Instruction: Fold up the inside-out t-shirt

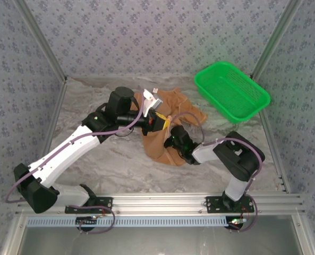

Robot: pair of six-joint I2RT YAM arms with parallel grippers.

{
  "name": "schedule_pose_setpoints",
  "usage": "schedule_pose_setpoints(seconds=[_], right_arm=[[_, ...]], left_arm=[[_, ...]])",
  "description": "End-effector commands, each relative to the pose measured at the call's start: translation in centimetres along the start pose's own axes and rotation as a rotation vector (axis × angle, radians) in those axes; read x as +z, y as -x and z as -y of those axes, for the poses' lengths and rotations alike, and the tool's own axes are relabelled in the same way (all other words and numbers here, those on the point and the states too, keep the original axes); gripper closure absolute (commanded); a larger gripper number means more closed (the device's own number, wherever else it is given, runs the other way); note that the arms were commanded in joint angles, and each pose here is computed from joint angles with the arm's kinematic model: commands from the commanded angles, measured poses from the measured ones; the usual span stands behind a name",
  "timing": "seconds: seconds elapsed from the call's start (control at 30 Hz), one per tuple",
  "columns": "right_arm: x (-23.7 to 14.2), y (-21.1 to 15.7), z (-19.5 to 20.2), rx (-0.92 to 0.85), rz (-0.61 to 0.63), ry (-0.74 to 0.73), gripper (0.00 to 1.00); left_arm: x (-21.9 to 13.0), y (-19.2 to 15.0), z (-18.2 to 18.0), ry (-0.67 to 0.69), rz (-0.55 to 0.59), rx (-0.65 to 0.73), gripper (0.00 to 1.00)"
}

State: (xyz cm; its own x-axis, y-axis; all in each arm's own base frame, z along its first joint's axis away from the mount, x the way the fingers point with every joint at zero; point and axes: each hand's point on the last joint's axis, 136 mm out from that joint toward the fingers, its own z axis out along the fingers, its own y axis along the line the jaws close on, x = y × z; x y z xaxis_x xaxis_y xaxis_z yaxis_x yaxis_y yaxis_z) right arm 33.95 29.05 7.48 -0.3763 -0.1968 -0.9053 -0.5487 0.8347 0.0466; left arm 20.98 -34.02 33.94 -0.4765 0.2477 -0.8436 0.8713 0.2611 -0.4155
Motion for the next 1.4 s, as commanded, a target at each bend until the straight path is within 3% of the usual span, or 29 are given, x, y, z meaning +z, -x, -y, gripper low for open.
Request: schedule_pose_setpoints(seconds=[0.0,0.2,0.47,0.73,1.13,1.37], right_arm=[[0.7,-0.3,0.9,-0.030,-0.010,-0.082,0.70],[1.0,-0.9,-1.5,-0.183,-0.001,-0.101,0.69],[2.4,-0.6,-1.1,-0.194,-0.040,-0.118,0.65],[4.6,2.0,1.8,-0.052,-0.056,-0.148,0.63],[8.4,1.7,3.1,0.057,-0.139,-0.235,0.57],[8.7,-0.7,4.5,0.121,-0.267,-0.309,0.53]], left_arm=[[-0.3,2.1,1.0,-0.035,0.061,0.003,1.00],[-0.2,3.8,-1.8,0.124,0.114,-0.090,1.00],[0.2,3.9,1.4,-0.027,0.099,-0.041,1.00],[0.3,2.8,4.5,-0.157,0.059,0.032,1.00],[0.7,7.4,10.4,-0.304,0.221,0.134,1.00],[0.3,8.6,11.7,-0.312,0.261,0.183,1.00]])
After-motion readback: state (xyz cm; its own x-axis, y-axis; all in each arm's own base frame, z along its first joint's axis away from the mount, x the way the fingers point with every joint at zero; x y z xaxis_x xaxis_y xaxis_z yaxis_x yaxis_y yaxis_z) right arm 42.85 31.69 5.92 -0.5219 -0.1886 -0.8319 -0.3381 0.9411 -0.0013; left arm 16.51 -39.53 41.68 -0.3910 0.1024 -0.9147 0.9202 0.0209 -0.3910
